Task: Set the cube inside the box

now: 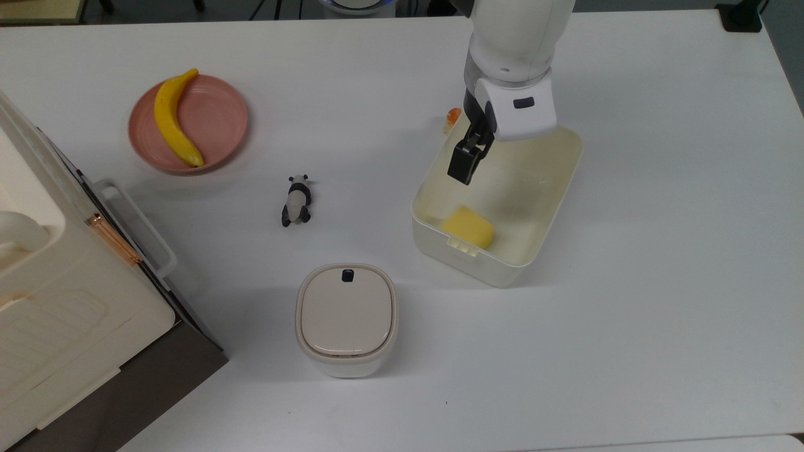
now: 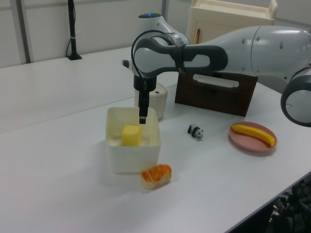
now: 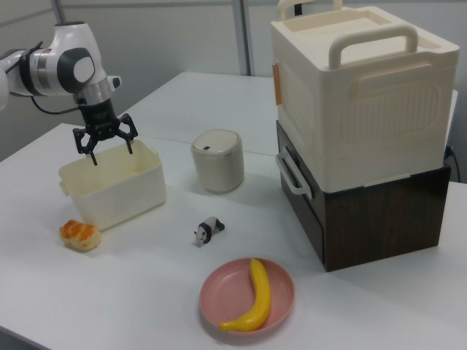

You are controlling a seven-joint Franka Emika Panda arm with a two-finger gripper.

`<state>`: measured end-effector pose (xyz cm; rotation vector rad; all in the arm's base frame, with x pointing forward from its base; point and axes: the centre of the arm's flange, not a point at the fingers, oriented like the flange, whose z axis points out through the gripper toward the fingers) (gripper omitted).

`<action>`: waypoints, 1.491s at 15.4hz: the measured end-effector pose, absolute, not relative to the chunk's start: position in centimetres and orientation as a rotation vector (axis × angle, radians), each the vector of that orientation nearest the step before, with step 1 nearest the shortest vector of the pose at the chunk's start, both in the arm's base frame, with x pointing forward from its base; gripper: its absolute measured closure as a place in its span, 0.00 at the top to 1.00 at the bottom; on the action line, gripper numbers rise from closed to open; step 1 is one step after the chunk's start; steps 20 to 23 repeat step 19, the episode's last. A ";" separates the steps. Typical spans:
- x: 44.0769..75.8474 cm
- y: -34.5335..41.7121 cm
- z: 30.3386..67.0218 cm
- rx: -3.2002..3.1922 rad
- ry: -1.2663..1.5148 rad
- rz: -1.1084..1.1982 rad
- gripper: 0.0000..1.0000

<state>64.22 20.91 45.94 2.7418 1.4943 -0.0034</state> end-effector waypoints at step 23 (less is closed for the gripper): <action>61.2 -1.2 59.7 3.139 0.044 0.058 1.00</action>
